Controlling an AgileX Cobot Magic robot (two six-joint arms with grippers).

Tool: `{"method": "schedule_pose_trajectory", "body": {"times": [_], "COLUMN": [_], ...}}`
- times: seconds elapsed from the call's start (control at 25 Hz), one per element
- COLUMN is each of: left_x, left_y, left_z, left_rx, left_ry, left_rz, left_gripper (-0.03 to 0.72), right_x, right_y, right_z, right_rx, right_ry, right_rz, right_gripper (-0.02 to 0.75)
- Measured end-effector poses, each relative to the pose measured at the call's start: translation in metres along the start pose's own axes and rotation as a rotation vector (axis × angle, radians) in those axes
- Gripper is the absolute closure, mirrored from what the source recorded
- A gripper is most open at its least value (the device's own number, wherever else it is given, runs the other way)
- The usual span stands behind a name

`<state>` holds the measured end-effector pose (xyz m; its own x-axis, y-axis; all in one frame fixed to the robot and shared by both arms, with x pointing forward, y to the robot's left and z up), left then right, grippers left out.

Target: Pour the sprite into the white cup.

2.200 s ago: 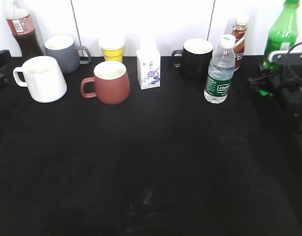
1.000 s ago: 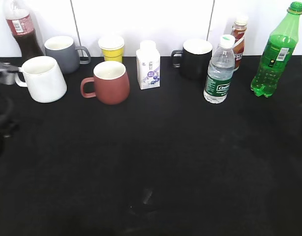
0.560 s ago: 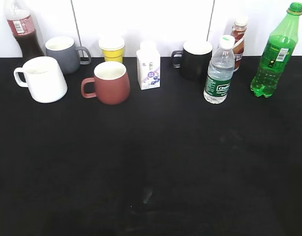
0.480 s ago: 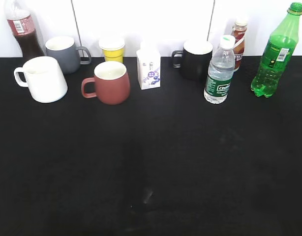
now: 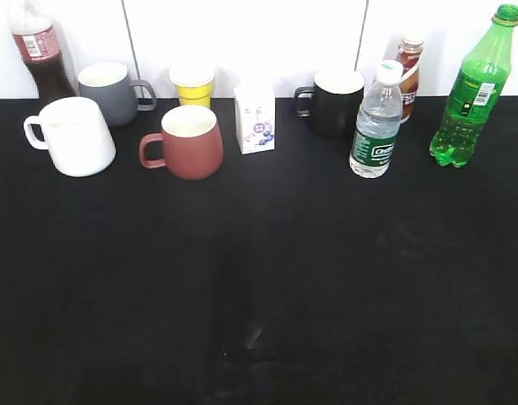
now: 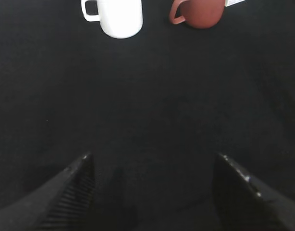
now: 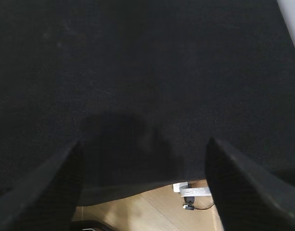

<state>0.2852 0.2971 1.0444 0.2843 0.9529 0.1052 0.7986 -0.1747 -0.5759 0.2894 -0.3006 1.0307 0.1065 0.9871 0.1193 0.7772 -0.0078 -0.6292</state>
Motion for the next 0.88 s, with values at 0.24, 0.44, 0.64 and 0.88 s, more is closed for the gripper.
{"method": "schedule_pose_trajectory", "body": {"times": [0.24,0.44,0.64,0.88], "left_x": [0.000,0.005,0.006,0.006], "left_y": [0.000,-0.003,-0.029,-0.030], "left_z": [0.000,0.002,0.014,0.015], "left_rx": [-0.001,-0.003,-0.149,-0.153], "left_ry": [0.001,-0.074,-0.177,-0.181], "left_rz": [0.000,-0.103,-0.290,-0.300], "left_gripper": [0.155,0.233,0.251,0.270], "right_x": [0.000,0.000,-0.003,-0.003], "right_y": [0.000,-0.004,-0.028,-0.027], "right_z": [0.000,0.001,0.012,0.012], "right_rx": [-0.001,-0.033,-0.214,-0.214], "right_ry": [0.000,0.002,0.011,0.011], "right_rz": [0.000,-0.004,-0.031,-0.031], "right_gripper": [0.153,0.152,0.152,0.152]}}
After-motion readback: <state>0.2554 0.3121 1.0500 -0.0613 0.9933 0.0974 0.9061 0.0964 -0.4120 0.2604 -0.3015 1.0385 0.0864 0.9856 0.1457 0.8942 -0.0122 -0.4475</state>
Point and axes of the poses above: a point on each arm's last joint axis where the gripper is mounted, y pointing out along that axis toward the gripper, x along the wrist's bending axis when the last joint is at zero, z = x × y, the point moved 3 cm from there along y, pointing out along that axis toward the gripper, and after that the axes turned 8 degrees about y, right-handed, at the moved point
